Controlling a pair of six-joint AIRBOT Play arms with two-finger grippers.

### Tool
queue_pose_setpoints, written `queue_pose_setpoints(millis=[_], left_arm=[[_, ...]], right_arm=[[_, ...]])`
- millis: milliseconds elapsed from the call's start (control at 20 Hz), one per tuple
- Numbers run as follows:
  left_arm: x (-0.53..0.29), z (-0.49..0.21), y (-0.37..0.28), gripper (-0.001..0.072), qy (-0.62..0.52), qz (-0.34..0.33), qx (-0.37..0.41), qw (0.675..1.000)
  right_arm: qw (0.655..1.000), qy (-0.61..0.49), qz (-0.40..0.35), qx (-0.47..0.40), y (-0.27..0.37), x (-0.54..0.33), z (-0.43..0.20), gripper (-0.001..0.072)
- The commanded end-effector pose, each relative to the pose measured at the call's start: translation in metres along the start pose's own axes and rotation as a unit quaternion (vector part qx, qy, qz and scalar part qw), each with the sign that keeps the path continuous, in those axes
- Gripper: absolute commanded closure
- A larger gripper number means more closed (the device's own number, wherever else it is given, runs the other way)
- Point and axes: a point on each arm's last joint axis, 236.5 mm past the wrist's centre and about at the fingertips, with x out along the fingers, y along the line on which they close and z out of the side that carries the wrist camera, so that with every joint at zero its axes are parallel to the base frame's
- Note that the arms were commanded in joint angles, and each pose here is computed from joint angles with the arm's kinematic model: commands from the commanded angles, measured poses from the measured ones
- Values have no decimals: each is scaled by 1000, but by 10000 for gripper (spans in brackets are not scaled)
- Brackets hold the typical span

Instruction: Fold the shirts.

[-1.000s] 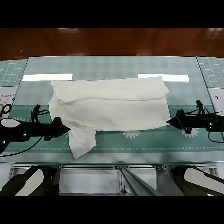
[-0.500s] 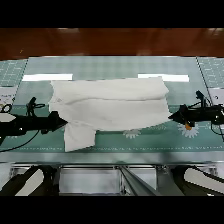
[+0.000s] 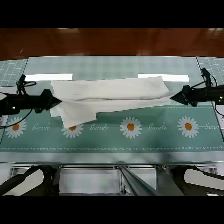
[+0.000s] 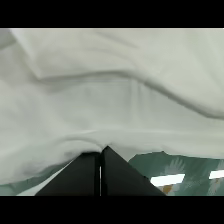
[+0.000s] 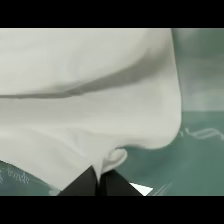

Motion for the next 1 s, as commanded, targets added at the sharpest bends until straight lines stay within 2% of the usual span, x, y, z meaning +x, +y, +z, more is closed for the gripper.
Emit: queue_pose_setpoints(millis=[0, 600, 950], left_arm=[[13, 43, -5, 680, -17, -11, -3, 1000], [68, 115, -8, 680, 18, -25, 13, 999], [92, 120, -12, 680, 36, -29, 26, 999]], right_arm=[[999, -27, -7, -17, 15, 19, 42, 690], [998, -59, 11, 2, 12, 63, 117, 689], [999, -50, 14, 14, 7, 86, 117, 686]])
